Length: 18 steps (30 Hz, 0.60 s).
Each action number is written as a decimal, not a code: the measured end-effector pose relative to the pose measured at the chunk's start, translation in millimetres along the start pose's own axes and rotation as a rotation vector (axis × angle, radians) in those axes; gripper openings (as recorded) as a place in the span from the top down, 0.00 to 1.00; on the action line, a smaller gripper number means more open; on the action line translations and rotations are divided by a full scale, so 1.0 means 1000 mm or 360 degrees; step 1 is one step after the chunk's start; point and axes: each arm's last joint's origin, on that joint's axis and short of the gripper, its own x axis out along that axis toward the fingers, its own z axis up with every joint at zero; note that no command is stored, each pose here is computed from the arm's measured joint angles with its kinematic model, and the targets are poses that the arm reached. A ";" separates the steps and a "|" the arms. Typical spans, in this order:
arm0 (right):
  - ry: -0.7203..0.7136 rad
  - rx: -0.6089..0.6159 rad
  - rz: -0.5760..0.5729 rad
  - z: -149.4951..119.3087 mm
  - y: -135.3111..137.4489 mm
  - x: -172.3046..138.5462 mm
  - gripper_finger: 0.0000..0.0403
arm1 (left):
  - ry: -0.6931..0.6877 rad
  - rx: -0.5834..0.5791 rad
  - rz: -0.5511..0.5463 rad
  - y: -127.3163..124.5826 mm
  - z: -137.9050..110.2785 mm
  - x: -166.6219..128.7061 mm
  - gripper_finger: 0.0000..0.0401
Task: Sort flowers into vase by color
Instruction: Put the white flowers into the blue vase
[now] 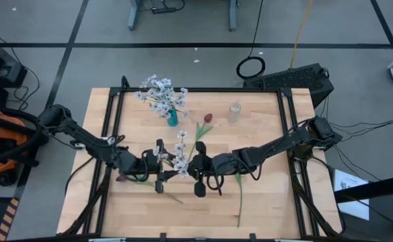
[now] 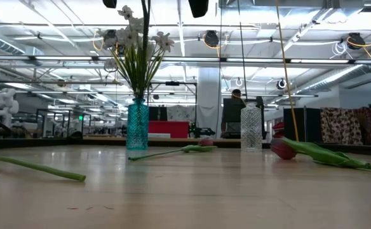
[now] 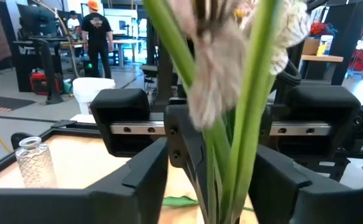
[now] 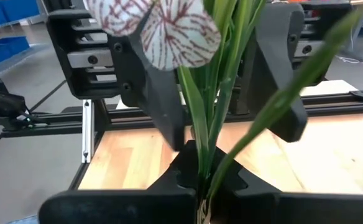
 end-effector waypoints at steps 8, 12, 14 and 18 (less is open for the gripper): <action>0.0010 -0.0006 -0.0003 -0.001 0.000 0.000 1.00 | 0.0018 0.0051 -0.0041 0.000 -0.001 0.000 0.79; 0.0008 0.0014 -0.0008 0.000 0.000 0.000 1.00 | 0.0017 0.0093 -0.0079 -0.001 -0.001 0.000 0.92; 0.0000 0.0032 -0.0049 0.000 0.000 0.000 0.99 | 0.0016 0.0112 -0.0089 -0.001 -0.001 0.000 0.96; -0.0015 0.0064 -0.0105 -0.001 0.000 -0.001 0.89 | 0.0016 0.0158 -0.0088 0.000 0.000 -0.001 0.97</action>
